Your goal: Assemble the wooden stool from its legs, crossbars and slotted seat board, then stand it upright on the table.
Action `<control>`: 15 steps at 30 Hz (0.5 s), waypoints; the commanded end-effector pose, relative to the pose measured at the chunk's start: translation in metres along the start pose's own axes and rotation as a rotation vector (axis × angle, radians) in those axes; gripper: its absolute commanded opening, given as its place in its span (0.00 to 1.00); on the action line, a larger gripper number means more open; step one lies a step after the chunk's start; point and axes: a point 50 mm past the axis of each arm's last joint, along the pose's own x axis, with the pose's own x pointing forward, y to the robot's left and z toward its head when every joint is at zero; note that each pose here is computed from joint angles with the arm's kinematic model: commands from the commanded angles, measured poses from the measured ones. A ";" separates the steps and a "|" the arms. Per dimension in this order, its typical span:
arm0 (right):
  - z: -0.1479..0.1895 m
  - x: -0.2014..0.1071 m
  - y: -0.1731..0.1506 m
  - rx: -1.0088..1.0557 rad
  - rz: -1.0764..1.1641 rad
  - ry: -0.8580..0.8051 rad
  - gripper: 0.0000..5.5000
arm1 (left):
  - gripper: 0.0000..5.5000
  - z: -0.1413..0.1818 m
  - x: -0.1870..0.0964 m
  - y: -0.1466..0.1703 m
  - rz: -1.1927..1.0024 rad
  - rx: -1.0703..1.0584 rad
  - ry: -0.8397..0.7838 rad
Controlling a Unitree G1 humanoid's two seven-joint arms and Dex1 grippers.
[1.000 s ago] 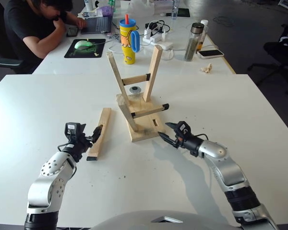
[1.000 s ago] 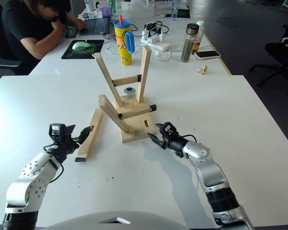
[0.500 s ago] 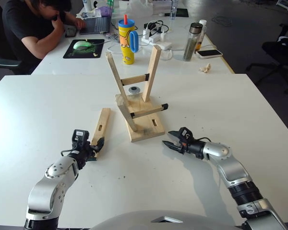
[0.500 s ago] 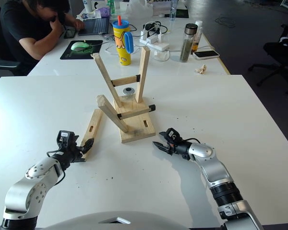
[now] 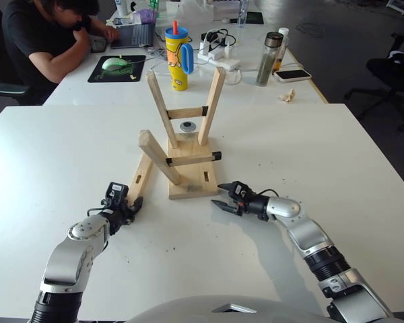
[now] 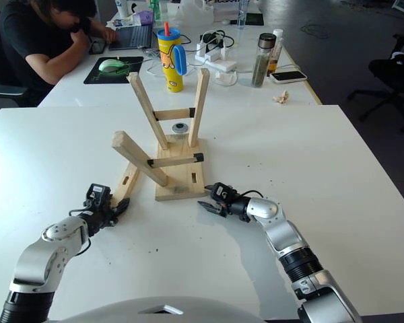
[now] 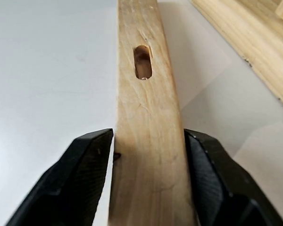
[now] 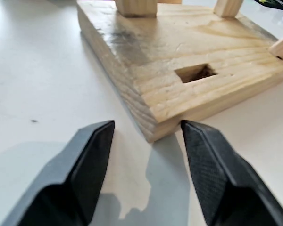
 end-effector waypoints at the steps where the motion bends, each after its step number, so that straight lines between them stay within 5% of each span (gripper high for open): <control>1: 0.000 0.014 0.018 0.031 0.057 0.008 0.47 | 0.38 0.015 0.009 0.041 0.130 -0.011 -0.049; 5: 0.002 0.023 0.022 0.035 0.053 0.006 0.47 | 0.38 0.066 0.005 0.080 0.240 -0.026 -0.276; 9: 0.004 0.027 0.022 0.045 0.054 -0.009 0.47 | 0.38 0.146 -0.028 0.093 0.203 -0.088 -0.769; 12: 0.005 0.024 0.021 0.075 0.045 -0.016 0.47 | 0.38 0.194 -0.060 0.077 -0.036 -0.103 -1.059; 15: 0.001 0.003 0.013 0.131 -0.003 -0.011 0.47 | 0.38 0.227 -0.088 0.042 -0.409 -0.091 -1.160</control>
